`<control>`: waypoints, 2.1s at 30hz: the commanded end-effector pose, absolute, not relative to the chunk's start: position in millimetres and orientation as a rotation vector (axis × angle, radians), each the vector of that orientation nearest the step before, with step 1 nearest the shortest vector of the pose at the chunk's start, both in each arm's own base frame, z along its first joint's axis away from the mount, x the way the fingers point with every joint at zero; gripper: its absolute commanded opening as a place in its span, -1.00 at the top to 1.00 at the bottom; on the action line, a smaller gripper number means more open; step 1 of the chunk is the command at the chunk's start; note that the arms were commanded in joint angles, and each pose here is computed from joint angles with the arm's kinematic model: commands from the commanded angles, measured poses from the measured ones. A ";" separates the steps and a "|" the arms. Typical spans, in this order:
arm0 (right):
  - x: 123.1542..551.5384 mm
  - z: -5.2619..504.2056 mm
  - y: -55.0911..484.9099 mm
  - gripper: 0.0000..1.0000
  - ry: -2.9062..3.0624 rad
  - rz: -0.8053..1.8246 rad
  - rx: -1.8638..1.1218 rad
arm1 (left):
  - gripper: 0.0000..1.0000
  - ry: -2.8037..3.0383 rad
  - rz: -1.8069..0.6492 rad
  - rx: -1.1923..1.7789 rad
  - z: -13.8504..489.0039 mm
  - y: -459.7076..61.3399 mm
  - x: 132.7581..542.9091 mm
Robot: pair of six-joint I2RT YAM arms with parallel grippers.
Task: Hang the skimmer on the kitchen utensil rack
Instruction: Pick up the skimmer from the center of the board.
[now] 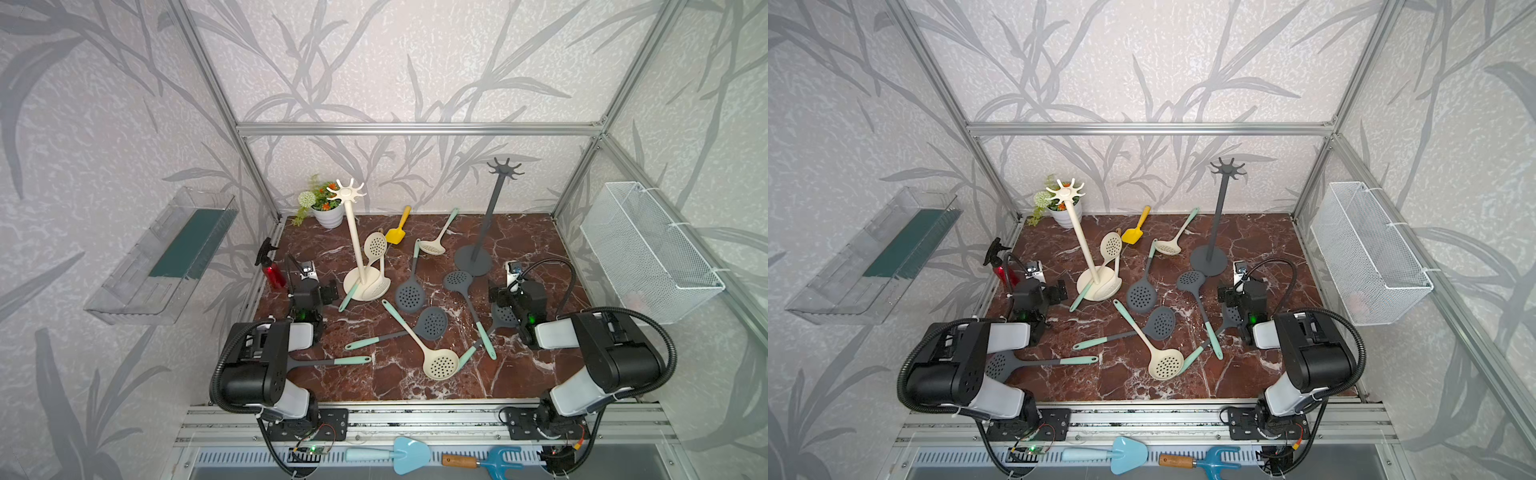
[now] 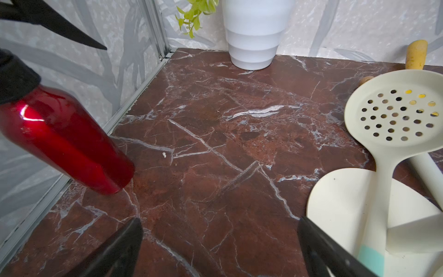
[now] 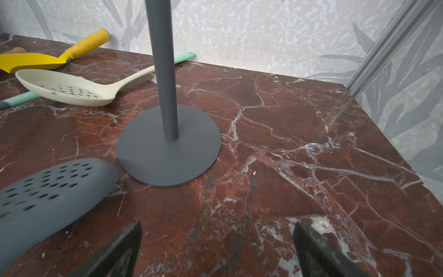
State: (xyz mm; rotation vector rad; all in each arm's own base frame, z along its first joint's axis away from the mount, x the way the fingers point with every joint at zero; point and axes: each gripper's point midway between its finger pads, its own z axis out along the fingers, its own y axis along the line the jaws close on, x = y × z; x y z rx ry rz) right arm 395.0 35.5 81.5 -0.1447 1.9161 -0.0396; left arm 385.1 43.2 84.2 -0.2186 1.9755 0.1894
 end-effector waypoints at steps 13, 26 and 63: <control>397.9 92.8 36.5 -0.98 1.880 -0.037 -0.146 | -0.98 1.957 0.191 -0.211 91.4 43.4 392.3; 398.2 93.0 37.0 -0.98 1.880 -0.034 -0.148 | -0.98 1.961 0.190 -0.209 90.2 42.0 392.5; 302.9 140.0 135.3 -0.50 2.373 0.243 -0.206 | -0.92 2.153 -0.026 -0.313 222.8 -11.9 312.5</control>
